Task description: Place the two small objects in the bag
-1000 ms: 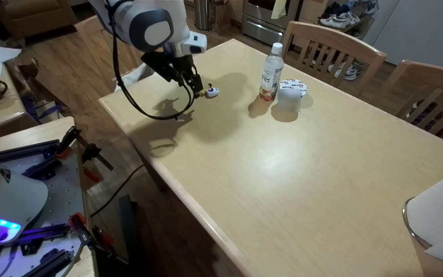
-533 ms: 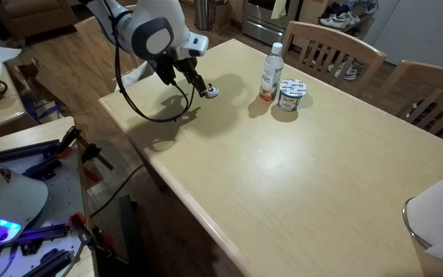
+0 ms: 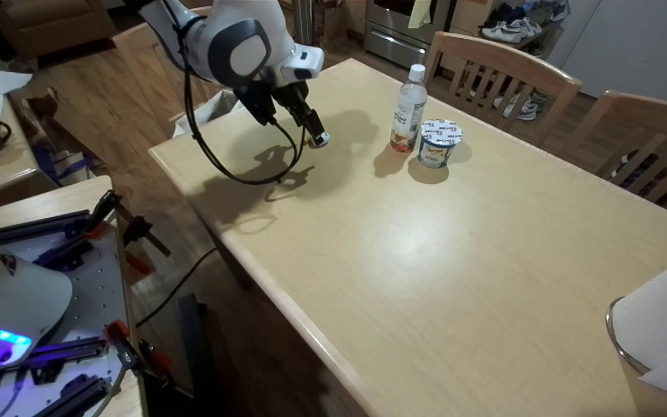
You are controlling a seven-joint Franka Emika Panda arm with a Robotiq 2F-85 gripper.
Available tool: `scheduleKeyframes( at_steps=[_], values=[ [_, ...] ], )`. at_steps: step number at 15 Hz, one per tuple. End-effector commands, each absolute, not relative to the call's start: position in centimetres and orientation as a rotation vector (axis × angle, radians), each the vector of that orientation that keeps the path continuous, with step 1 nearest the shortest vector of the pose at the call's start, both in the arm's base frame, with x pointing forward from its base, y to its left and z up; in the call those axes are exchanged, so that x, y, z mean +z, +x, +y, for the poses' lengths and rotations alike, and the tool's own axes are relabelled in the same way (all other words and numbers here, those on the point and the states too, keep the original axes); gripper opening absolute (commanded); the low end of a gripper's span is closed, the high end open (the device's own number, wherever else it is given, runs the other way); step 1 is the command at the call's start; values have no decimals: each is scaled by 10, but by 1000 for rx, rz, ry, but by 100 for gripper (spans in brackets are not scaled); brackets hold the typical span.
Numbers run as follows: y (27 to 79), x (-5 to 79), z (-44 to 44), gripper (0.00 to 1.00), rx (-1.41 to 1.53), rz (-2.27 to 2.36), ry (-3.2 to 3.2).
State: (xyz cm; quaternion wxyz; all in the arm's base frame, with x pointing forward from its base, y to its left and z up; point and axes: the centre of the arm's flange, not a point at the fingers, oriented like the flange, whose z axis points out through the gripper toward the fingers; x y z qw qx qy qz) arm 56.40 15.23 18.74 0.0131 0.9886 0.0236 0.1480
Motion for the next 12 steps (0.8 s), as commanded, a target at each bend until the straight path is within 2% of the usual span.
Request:
scheduleKeyframes(
  at_steps=[1, 2, 6, 12],
  values=[
    [583, 180, 158, 100, 441, 144, 3151],
    [569, 187, 160, 100, 467, 91, 3105],
    [571, 186, 162, 100, 461, 80, 3136],
    [579, 159, 159, 100, 450, -366, 3132]
  ],
)
